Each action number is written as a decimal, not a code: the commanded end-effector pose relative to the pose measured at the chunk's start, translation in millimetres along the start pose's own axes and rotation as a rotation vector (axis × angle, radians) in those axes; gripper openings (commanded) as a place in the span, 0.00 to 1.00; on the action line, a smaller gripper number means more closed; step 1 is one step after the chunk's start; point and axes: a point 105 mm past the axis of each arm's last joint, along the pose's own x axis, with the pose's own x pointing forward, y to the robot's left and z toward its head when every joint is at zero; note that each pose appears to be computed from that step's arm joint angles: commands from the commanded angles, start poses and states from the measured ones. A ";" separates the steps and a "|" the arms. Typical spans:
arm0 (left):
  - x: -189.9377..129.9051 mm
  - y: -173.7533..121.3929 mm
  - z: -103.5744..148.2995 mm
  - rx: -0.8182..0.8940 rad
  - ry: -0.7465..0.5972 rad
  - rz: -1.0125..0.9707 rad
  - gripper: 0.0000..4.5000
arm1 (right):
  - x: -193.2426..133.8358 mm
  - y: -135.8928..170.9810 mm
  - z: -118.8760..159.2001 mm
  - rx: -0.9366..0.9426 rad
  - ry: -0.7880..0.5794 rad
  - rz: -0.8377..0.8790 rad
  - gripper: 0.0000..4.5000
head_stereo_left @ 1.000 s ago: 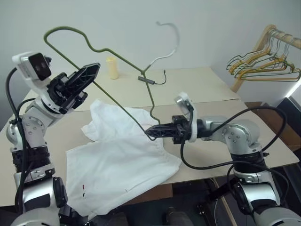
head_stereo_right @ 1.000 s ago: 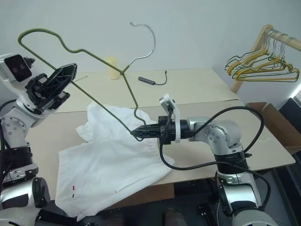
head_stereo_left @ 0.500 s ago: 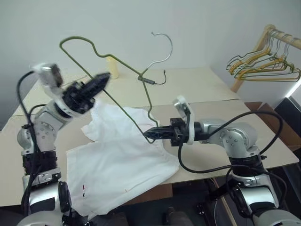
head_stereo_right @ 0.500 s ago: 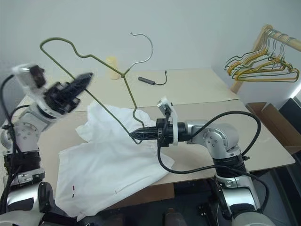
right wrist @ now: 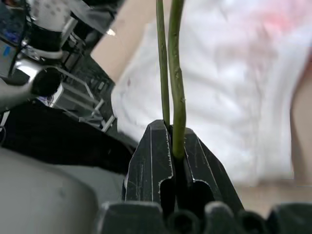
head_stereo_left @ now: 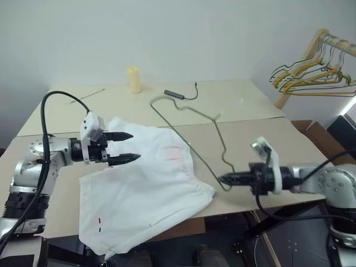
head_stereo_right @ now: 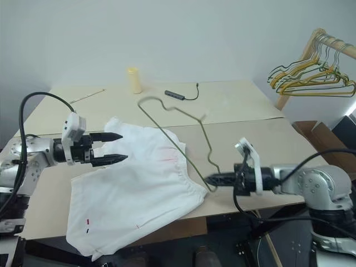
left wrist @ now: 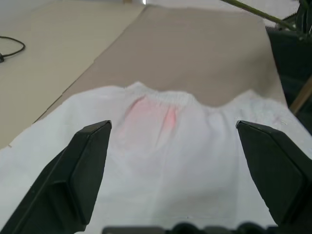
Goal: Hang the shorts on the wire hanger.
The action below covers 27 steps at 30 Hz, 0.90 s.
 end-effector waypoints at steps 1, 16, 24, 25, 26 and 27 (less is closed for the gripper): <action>0.1 -14.2 0.8 0.132 0.071 -0.090 0.99 | -26.7 -12.8 -22.2 0.138 0.048 -0.040 0.00; 1.5 -31.2 -22.5 0.244 0.231 -0.174 0.99 | -51.8 -69.8 -33.2 0.428 0.097 -0.119 0.00; -6.5 -32.5 -24.4 0.233 0.242 -0.162 0.99 | -36.8 -82.2 -41.0 0.376 0.154 -0.093 0.00; -7.3 -32.1 -25.1 0.231 0.245 -0.158 0.99 | -35.7 -81.2 -39.7 0.373 0.147 -0.078 0.00; -7.8 -31.6 -25.8 0.229 0.246 -0.153 0.99 | -35.2 -80.6 -38.8 0.368 0.143 -0.070 0.00; -8.0 -31.1 -26.6 0.228 0.248 -0.149 0.99 | -35.3 -80.1 -38.2 0.364 0.139 -0.062 0.00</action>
